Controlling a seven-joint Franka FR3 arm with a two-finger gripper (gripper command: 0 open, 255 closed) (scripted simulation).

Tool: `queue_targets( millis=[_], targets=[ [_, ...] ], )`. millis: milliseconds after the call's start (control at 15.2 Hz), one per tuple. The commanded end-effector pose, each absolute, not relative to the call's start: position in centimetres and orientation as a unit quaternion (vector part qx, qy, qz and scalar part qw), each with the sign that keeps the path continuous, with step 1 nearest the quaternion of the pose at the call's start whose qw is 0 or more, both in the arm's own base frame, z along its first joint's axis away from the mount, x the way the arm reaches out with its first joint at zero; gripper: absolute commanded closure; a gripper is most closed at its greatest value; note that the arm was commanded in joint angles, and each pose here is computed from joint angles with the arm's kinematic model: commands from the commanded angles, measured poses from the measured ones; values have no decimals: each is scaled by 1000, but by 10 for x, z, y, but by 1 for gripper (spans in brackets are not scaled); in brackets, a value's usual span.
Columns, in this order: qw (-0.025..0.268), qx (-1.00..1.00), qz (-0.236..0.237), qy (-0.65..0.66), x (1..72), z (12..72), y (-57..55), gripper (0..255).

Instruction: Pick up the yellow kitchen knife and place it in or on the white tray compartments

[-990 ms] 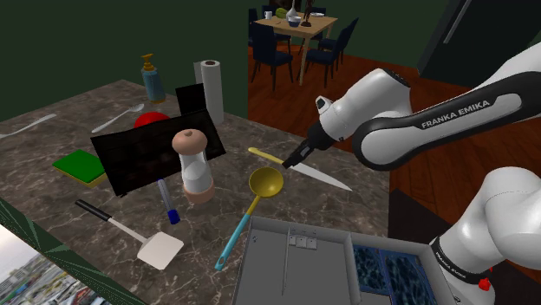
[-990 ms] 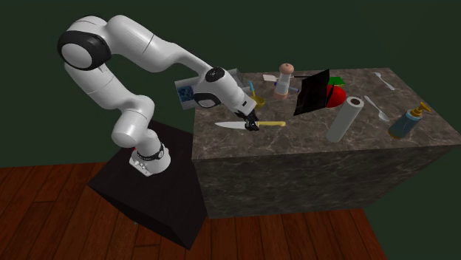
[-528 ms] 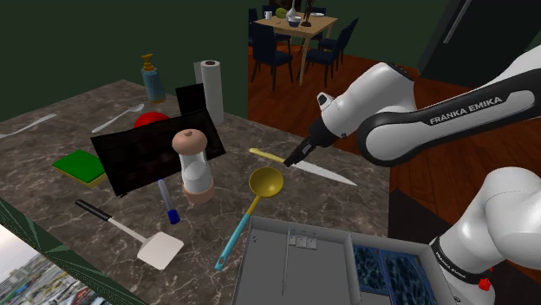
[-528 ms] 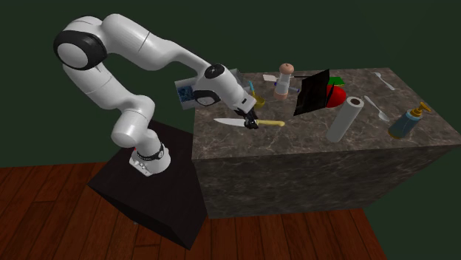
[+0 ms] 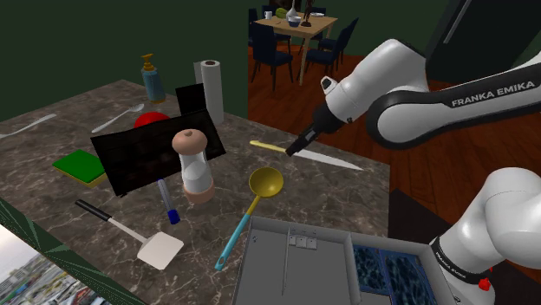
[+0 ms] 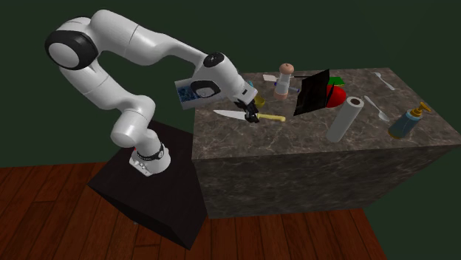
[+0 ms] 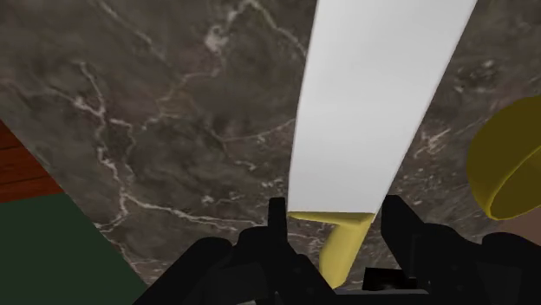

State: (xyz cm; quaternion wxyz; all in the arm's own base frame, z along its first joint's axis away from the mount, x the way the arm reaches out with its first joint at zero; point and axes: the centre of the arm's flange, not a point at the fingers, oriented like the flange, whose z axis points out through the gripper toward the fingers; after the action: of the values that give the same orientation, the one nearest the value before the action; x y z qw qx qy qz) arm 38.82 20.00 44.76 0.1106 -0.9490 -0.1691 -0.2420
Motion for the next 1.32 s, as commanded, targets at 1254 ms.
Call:
queue_targets(
  millis=[1254],
  targets=[
    [110, -949, -242, -169, 286, 515, 260, 255]
  ],
)
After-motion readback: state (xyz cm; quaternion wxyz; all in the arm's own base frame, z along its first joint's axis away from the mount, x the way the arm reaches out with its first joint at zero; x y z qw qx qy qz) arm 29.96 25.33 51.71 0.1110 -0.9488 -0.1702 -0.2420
